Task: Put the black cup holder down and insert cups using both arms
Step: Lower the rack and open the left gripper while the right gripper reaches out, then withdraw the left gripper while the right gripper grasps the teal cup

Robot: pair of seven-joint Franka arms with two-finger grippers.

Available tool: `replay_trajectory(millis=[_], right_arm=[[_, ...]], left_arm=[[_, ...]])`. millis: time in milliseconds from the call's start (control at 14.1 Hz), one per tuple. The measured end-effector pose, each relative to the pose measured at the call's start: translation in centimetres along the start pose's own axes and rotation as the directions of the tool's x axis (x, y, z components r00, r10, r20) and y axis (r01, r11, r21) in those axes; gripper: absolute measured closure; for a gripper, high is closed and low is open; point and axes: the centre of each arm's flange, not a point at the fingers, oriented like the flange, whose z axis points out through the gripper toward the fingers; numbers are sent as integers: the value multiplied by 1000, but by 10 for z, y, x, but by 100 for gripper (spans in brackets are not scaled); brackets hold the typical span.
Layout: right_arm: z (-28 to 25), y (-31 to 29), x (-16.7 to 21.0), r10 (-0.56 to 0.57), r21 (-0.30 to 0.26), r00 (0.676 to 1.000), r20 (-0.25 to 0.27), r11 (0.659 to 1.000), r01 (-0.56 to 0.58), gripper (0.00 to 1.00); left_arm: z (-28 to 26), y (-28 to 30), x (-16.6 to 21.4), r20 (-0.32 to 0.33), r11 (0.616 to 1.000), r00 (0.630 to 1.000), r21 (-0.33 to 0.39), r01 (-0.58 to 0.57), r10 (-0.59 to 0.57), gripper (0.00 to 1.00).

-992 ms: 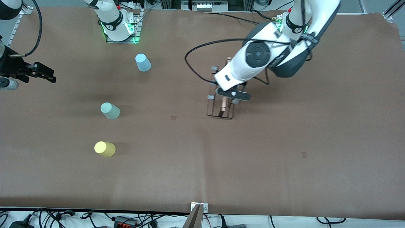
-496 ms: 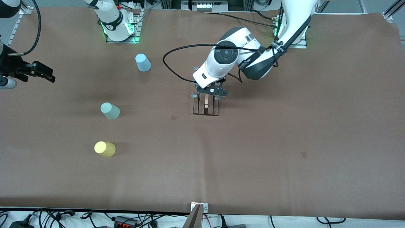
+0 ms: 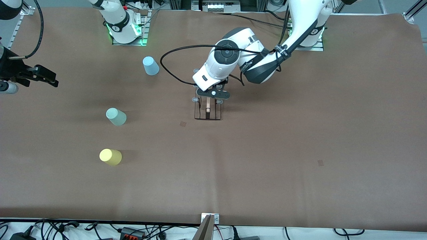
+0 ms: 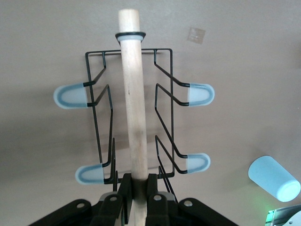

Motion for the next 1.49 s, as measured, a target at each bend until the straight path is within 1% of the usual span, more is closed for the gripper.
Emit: replay_trajectory(millis=[142, 354, 567, 708, 779, 921, 992, 1062, 1133, 1204, 1275, 1346, 1487], right_arm=[[0, 0, 0, 0, 0, 1000, 0, 1000, 0, 0], [1, 2, 1, 3, 0, 1000, -1, 1000, -3, 0], [5, 5, 4, 9, 0, 1000, -5, 1000, -9, 0], [9, 1, 7, 2, 0, 1000, -2, 1000, -2, 0], [14, 0, 9, 0, 0, 1000, 8, 1000, 0, 0], [41, -2, 18, -3, 1, 998, 57, 1000, 3, 0], [61, -3, 26, -6, 2, 996, 91, 1000, 6, 0], [84, -4, 34, -9, 3, 992, 126, 1000, 9, 0], [106, -6, 41, -12, 4, 987, 159, 1000, 11, 0], [125, -7, 47, -14, 4, 982, 188, 1000, 13, 0], [138, -8, 50, -15, 5, 978, 208, 1000, 15, 0], [146, -9, 52, -17, 6, 975, 222, 1000, 16, 0], [164, -19, 54, -33, 9, 966, 256, 999, 32, 0]], left_arm=[[6, 9, -5, -6, 1000, 1000, -7, 26, -26, 84], [22, 16, -9, -33, 999, 999, 15, 33, -32, 84], [31, 16, -6, -29, 999, 999, 17, 34, -33, 84], [31, 16, -6, -52, 999, 999, 34, 18, -16, 84], [32, 16, -5, -62, 999, 998, 43, 13, -10, 84], [32, 15, -4, -64, 999, 998, 45, 20, -18, 81], [31, 15, -3, -67, 999, 997, 42, 33, -31, 74], [27, 14, -1, -71, 998, 996, 37, 48, -45, 64], [23, 12, 2, -76, 998, 995, 34, 59, -56, 60], [17, 9, 6, -79, 997, 995, 36, 69, -66, 60], [9, 3, 11, -79, 996, 994, 44, 81, -77, 55], [0, -3, 16, -82, 994, 993, 51, 94, -90, 52], [-21, -21, 25, -85, 989, 989, 77, 126, -120, 53]])
